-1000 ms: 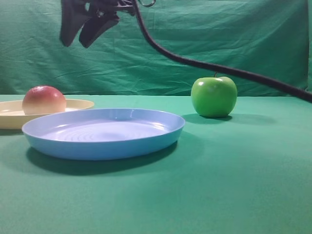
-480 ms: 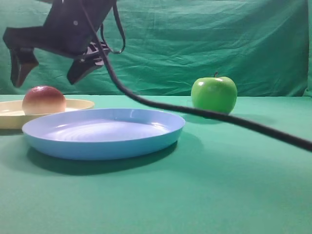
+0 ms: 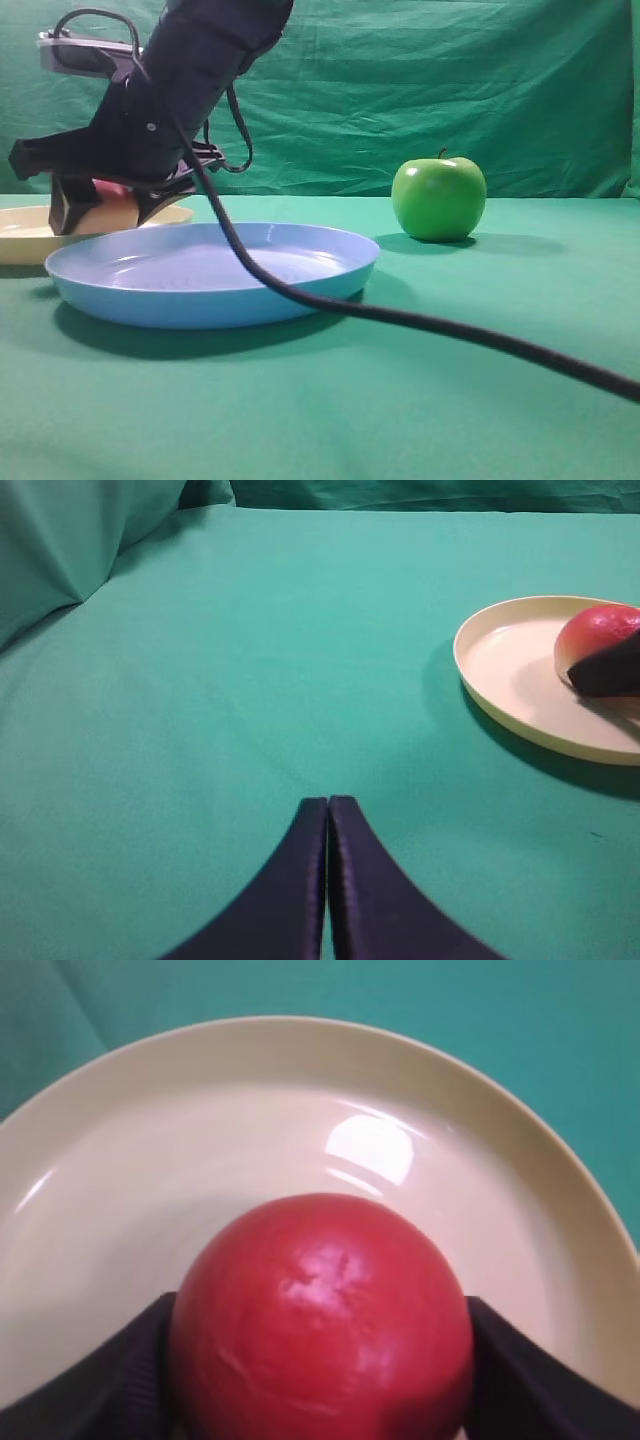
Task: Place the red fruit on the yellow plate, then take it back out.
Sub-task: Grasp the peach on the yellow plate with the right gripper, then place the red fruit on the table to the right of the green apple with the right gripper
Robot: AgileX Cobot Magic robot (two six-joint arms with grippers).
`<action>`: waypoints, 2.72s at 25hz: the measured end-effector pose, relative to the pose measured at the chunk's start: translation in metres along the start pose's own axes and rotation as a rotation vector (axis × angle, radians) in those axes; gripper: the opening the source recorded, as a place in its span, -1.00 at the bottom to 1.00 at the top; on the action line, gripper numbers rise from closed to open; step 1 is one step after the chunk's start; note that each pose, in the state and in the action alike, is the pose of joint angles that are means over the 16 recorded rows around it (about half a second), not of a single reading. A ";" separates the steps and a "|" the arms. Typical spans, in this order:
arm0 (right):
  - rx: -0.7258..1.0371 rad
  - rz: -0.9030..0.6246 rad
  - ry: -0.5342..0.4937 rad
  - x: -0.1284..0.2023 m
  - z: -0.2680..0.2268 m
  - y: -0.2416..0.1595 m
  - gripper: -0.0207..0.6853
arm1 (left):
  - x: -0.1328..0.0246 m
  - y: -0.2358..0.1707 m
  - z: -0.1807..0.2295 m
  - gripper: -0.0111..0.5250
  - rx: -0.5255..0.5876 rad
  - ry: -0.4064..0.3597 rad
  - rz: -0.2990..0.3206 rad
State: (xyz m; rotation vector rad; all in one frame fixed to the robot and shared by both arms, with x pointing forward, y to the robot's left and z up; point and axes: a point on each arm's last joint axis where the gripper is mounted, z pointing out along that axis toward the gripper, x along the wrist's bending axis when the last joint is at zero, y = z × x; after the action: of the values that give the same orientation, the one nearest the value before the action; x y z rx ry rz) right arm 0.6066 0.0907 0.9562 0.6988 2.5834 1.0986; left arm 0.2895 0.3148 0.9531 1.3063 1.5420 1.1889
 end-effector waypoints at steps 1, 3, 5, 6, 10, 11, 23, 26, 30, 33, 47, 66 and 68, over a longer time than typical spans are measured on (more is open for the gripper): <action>-0.002 0.002 -0.002 -0.004 -0.010 0.005 -0.30 | 0.000 0.000 0.000 -0.96 0.000 0.000 0.000; -0.005 0.010 -0.007 -0.013 -0.034 0.017 -0.36 | 0.000 0.000 0.000 -0.96 0.000 0.000 0.000; -0.008 0.022 -0.016 -0.024 -0.063 0.027 -0.37 | 0.000 0.000 0.000 -0.96 0.000 0.000 0.000; -0.009 0.030 -0.022 -0.030 -0.079 0.033 -0.38 | 0.000 0.000 0.000 -0.96 0.000 0.000 0.000; -0.017 0.070 -0.060 -0.054 -0.149 0.045 -0.40 | 0.000 0.000 0.000 -0.96 0.000 0.000 0.000; -0.017 0.083 -0.072 -0.059 -0.167 0.045 -0.40 | 0.000 0.000 0.000 -0.96 0.000 0.000 0.000; -0.005 0.263 -0.241 -0.069 -0.315 -0.033 -0.41 | 0.000 0.000 0.000 -0.96 0.000 0.000 0.000; 0.009 0.294 -0.276 -0.059 -0.326 -0.068 -0.41 | 0.000 0.000 0.000 -0.96 0.000 0.000 0.000; 0.041 0.328 -0.308 -0.044 -0.326 -0.115 -0.41 | 0.000 0.000 0.000 -0.96 0.000 0.000 0.000; 0.068 0.348 -0.326 -0.034 -0.318 -0.148 -0.41 | 0.000 0.000 0.000 -0.96 0.000 0.000 0.000; 0.158 0.404 -0.408 -0.024 -0.255 -0.248 -0.35 | 0.000 0.000 0.000 -0.96 0.000 0.000 0.000; 0.123 0.416 -0.393 -0.033 -0.262 -0.221 0.77 | 0.000 0.000 0.000 -0.96 0.000 0.000 0.000; 0.096 0.409 -0.382 -0.031 -0.276 -0.208 0.64 | 0.000 0.000 0.000 -0.96 0.000 0.000 0.000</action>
State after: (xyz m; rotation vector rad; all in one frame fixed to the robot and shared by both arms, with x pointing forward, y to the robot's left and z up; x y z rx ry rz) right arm 0.4535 -0.2179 0.9953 1.3594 2.2293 0.8380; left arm 0.2895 0.3148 0.9531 1.3063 1.5420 1.1889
